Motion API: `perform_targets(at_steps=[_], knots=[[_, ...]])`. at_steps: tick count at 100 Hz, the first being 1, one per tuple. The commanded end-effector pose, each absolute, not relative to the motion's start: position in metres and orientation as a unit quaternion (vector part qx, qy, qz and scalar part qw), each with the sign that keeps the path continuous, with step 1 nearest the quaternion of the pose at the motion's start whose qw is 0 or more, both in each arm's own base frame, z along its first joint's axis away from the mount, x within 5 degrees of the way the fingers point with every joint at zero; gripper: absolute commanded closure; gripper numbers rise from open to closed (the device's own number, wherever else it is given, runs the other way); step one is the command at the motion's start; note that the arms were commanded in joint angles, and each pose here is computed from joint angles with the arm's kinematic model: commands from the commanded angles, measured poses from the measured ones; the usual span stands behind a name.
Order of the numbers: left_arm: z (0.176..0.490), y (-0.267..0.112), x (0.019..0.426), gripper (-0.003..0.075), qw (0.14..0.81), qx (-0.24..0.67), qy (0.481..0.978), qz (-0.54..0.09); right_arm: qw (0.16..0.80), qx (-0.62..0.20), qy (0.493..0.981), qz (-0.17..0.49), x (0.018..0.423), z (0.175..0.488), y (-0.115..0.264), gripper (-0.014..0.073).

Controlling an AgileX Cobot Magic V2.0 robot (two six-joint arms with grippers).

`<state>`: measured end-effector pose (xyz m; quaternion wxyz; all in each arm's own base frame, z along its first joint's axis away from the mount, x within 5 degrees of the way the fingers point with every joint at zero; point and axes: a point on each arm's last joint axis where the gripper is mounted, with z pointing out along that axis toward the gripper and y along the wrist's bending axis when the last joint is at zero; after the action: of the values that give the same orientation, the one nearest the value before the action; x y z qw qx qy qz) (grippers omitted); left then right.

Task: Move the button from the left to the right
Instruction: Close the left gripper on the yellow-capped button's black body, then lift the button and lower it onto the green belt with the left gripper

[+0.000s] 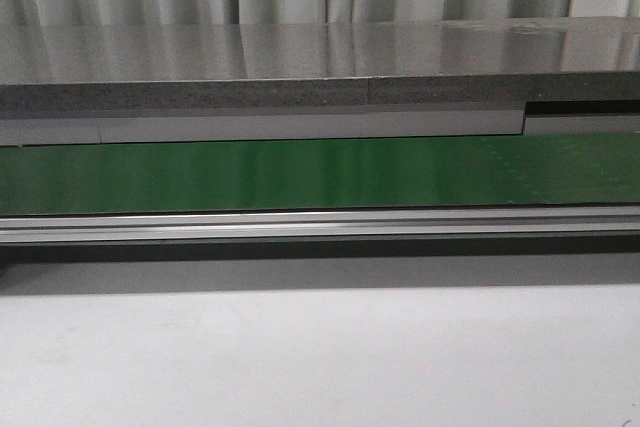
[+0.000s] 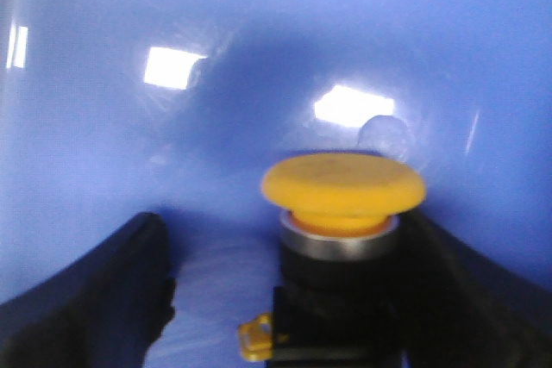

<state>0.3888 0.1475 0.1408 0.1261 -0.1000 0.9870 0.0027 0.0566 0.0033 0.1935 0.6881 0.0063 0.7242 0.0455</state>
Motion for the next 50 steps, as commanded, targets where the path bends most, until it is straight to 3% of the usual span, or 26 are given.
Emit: perform_targets(at_steps=[1, 11, 24, 50], knots=[[0.158, 0.143, 0.392, 0.0411, 0.151, -0.110, 0.982, -0.008, 0.730, 0.002, 0.682, 0.044, 0.054, 0.208, 0.003, 0.0663], [0.158, 0.143, 0.392, 0.0579, 0.150, -0.110, 0.983, -0.008, 0.730, 0.002, 0.682, 0.044, 0.054, 0.208, 0.003, 0.0663], [0.162, 0.143, 0.392, 0.0739, 0.154, -0.110, 0.982, -0.007, 0.730, 0.002, 0.682, 0.044, 0.054, 0.208, 0.003, 0.0663], [0.209, 0.142, 0.389, 0.0740, 0.210, -0.106, 0.972, 0.007, 0.730, 0.002, 0.682, 0.044, 0.054, 0.208, 0.003, 0.0663]])
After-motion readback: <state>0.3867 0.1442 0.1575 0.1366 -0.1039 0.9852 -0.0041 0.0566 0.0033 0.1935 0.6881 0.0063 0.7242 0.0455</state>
